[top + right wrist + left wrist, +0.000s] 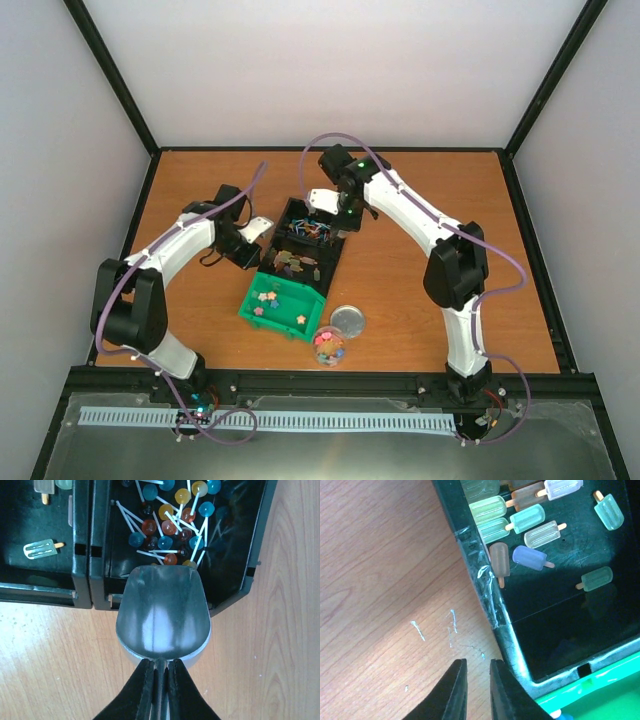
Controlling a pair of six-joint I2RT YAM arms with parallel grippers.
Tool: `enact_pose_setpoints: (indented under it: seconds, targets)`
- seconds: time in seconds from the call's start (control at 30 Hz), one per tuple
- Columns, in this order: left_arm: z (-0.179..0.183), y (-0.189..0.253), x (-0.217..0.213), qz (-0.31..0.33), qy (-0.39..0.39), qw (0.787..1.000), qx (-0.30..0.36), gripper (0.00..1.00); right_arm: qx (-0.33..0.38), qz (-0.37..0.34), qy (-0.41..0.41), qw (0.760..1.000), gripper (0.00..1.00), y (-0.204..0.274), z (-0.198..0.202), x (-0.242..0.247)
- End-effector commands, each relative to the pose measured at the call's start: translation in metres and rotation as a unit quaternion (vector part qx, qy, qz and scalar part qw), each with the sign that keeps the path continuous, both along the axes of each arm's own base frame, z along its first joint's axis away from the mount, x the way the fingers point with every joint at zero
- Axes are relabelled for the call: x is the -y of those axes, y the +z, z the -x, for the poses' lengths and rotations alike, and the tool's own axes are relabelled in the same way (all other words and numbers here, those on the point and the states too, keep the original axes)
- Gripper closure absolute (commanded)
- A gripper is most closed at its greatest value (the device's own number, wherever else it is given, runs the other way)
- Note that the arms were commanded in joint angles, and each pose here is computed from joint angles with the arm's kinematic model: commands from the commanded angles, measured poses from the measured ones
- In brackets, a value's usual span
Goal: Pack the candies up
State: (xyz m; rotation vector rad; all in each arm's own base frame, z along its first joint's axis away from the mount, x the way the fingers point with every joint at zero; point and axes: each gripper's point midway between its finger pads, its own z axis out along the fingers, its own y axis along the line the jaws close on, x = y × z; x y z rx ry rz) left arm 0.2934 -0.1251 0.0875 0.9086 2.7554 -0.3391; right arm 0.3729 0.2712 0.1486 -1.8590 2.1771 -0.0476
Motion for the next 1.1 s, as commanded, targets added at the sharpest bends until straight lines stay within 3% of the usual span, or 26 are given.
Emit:
enact_pose_setpoints:
  seconds: [0.0,0.2,0.33,0.5,0.77,1.07]
  targets:
    - [-0.009,0.019,0.01,0.026,0.0,0.999,0.024,0.76,0.017,0.05,0.008,0.999,0.97,-0.002,-0.013,0.009]
    - [-0.026,0.024,0.031,0.078,0.011,0.997,0.011,0.58,-0.035,0.053,0.015,0.998,0.97,-0.026,-0.011,-0.001]
    - [-0.034,0.021,0.044,0.11,0.014,0.994,-0.001,0.55,-0.058,0.046,0.015,0.997,0.97,-0.036,-0.006,-0.005]
    - [-0.041,0.005,0.046,0.102,0.014,0.994,-0.019,0.63,-0.088,0.016,0.024,0.996,0.97,-0.045,0.004,-0.014]
    - [-0.046,-0.011,0.049,0.099,0.014,0.994,-0.038,0.9,-0.131,-0.087,0.01,0.988,0.97,-0.063,0.003,-0.036]
    - [-0.048,-0.018,0.052,0.096,0.01,0.994,-0.049,0.99,-0.154,-0.168,-0.018,0.973,0.97,-0.087,-0.002,-0.06]
